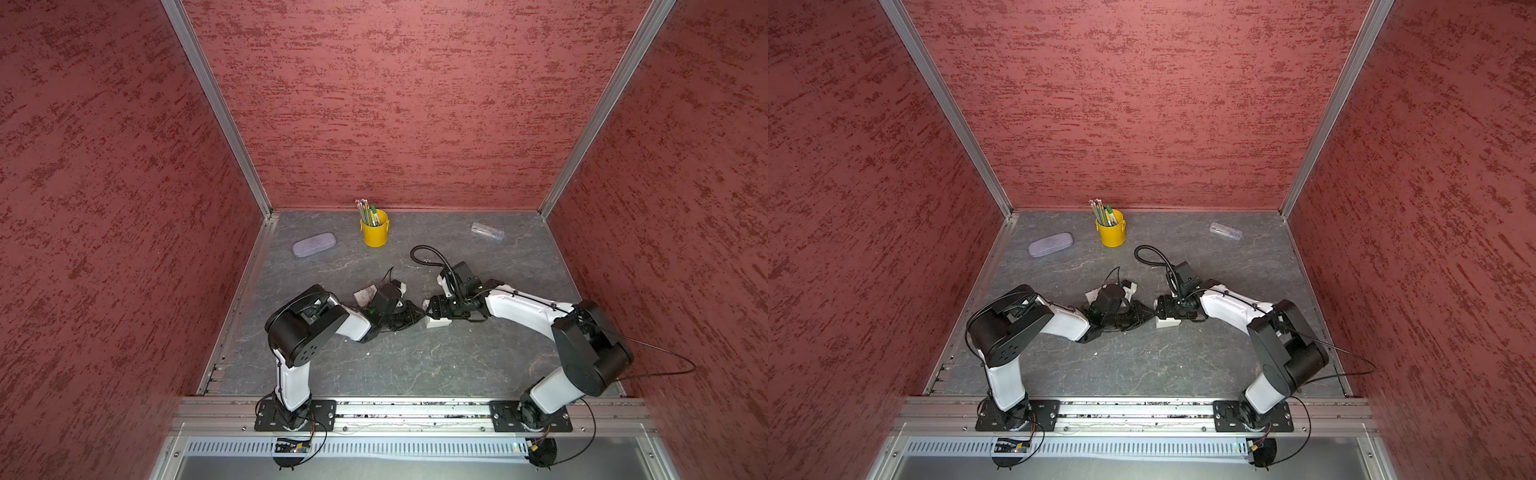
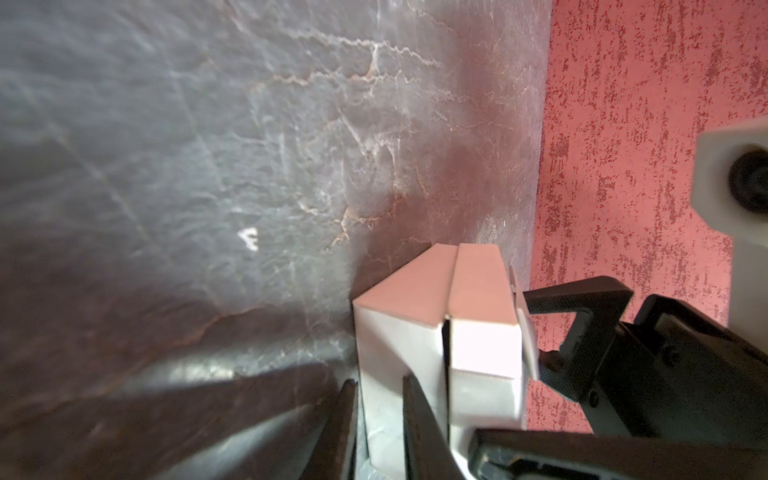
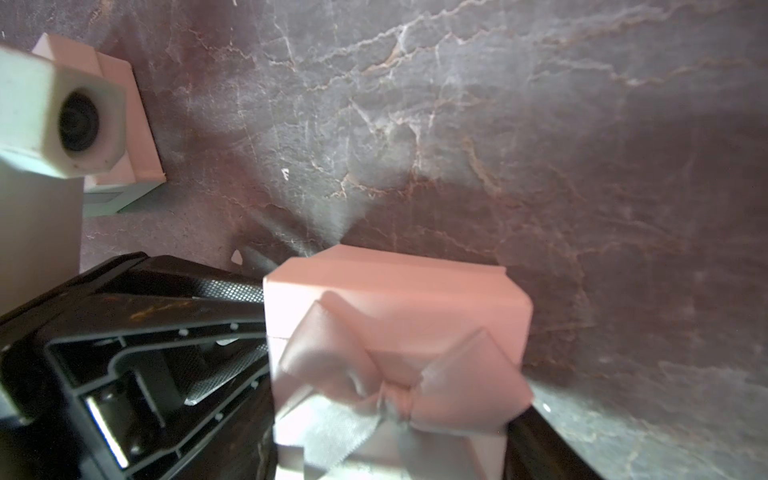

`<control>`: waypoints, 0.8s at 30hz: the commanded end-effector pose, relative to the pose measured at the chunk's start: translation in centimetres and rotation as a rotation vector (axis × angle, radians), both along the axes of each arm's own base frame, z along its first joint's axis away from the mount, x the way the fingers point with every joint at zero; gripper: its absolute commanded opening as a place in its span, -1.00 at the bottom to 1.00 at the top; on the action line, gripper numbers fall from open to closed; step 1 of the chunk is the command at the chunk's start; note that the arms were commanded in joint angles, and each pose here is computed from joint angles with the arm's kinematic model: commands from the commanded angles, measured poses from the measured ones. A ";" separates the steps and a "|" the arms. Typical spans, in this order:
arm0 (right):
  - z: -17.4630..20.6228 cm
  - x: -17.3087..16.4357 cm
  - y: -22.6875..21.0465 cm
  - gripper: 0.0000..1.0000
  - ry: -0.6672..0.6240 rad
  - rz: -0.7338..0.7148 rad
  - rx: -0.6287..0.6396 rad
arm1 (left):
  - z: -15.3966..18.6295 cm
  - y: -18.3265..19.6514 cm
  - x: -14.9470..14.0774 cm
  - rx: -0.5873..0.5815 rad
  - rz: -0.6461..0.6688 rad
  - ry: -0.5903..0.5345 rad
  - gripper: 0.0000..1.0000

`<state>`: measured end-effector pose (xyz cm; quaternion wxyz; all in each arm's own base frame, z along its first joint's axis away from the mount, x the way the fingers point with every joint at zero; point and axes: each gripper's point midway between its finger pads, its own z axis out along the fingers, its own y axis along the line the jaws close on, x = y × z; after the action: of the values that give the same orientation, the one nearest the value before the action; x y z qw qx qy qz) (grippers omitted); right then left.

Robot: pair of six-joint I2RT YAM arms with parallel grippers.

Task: Take the necklace out of the lift-off lid jewelry box
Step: Close the lid on the jewelry box.

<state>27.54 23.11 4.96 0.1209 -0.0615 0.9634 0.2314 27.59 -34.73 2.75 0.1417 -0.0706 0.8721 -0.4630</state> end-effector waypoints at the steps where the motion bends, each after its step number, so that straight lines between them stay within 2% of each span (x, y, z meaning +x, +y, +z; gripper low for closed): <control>1: 4.3 -2.4 6.4 0.45 0.003 0.219 0.296 | 1.5 -2.3 -1.2 -0.034 -0.103 -0.030 -0.57; 7: 2.4 -2.6 5.5 0.43 0.017 0.278 0.154 | 1.5 -2.7 -1.2 -0.026 -0.131 -0.033 -0.58; 13: 1.1 -2.5 5.1 0.43 0.034 0.289 0.087 | 1.5 -2.6 -1.1 -0.021 -0.136 -0.033 -0.57; 17: 0.6 -2.0 4.9 0.43 0.031 0.248 0.073 | 1.5 -2.3 -1.2 -0.020 -0.135 -0.028 -0.57; 21: 0.2 -1.7 4.5 0.43 0.030 0.206 0.054 | 1.8 -1.3 -1.0 -0.025 -0.113 -0.027 -0.44; 24: -0.2 -1.5 3.7 0.43 0.027 0.172 0.015 | 2.0 -0.3 -1.2 -0.024 -0.098 -0.028 -0.42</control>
<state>27.72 23.26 4.79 0.1051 -0.1057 0.9688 0.1979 27.29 -34.14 2.92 0.1294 -0.0571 0.8816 -0.4504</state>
